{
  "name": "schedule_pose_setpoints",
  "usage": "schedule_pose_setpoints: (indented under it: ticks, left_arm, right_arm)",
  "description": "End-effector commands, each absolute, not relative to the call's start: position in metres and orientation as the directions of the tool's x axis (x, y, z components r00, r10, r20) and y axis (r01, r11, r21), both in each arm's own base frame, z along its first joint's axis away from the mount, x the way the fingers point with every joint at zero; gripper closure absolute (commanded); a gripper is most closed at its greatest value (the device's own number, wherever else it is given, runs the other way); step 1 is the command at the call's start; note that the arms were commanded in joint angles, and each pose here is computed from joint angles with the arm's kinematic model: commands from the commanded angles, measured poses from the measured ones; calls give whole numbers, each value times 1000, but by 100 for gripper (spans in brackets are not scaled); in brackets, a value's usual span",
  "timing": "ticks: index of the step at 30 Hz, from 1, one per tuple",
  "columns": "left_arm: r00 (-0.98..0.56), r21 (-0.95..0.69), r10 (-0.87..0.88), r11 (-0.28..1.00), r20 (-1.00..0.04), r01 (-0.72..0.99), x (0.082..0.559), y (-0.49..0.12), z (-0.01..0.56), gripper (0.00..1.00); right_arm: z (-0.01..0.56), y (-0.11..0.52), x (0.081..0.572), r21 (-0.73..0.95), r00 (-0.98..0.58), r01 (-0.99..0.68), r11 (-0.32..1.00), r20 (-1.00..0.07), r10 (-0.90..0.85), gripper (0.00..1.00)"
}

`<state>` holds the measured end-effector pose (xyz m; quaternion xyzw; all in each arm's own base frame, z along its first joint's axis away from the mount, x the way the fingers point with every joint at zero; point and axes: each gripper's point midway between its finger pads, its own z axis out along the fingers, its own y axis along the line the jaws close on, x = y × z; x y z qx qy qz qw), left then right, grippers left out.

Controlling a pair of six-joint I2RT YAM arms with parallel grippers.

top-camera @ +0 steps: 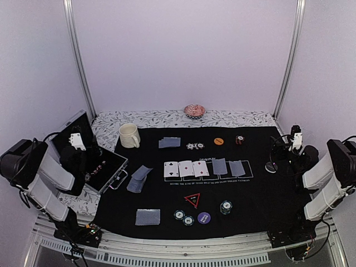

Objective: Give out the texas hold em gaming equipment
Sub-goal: Reset both arms

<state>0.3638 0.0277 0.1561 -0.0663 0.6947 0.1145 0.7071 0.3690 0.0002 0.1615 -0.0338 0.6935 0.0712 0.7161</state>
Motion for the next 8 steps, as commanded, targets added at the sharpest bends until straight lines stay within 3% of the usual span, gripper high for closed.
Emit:
schedule_pose_setpoints:
  ticks: [1,8]
  left_arm:
    - [11,61,65,970,-998,-236,374,26,160,2]
    - [4,61,63,970,-998,-235,374,27,158,2]
  right_arm:
    - [161,3,370,45,23,-165,985,-999,50,1]
    - [160,3,372,44,17,-158,986,-999,48,1]
